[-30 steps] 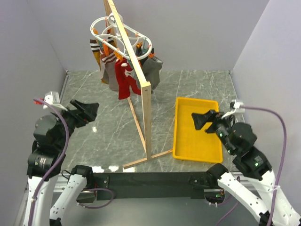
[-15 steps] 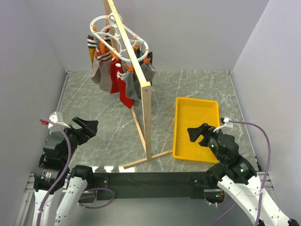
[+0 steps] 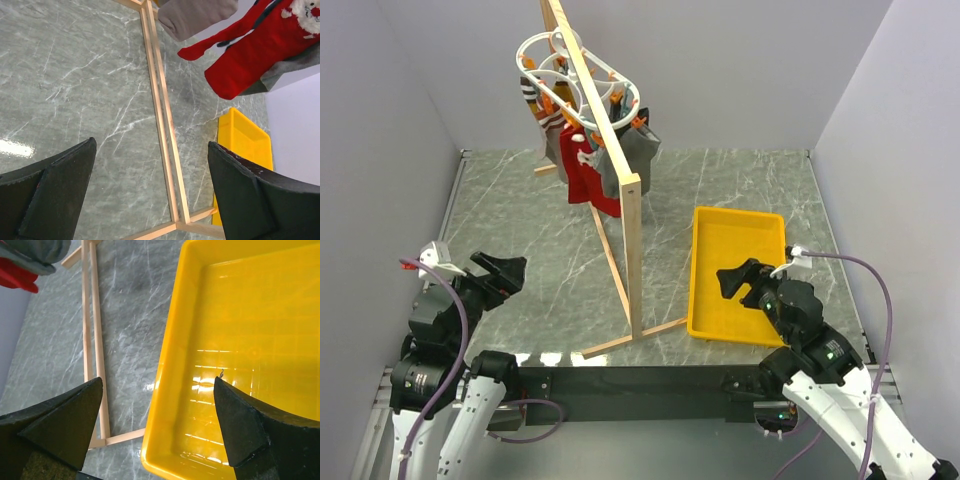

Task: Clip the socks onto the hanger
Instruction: Reset both arms

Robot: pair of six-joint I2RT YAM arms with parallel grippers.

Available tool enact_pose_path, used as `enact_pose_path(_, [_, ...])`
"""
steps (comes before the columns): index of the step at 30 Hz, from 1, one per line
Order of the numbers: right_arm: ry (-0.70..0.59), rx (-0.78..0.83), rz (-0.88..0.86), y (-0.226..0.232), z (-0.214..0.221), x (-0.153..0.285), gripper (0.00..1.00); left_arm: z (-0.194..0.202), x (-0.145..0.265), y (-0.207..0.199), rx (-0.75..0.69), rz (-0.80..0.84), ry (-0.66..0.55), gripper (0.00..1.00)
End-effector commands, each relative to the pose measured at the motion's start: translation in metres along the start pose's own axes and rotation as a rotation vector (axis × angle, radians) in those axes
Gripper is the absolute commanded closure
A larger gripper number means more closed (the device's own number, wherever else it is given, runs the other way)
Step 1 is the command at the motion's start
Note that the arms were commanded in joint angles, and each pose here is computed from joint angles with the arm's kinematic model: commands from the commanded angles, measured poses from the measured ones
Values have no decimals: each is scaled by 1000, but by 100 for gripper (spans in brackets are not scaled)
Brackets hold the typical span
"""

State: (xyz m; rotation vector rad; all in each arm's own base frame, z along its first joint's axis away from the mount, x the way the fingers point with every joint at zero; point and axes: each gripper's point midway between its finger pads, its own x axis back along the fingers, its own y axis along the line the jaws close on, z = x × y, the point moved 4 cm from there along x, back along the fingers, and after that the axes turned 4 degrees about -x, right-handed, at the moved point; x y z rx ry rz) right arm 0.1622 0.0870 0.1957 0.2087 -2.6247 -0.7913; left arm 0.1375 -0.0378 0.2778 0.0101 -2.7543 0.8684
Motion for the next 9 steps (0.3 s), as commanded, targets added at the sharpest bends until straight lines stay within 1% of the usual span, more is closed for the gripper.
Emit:
enact_pose_path(1, [-51, 7, -31, 13, -20, 4, 2, -6, 1, -2, -8, 13, -33, 2])
enact_pose_path(9, [-34, 9, -59, 18, -19, 6, 2, -4, 1, -3, -11, 20, -28, 2])
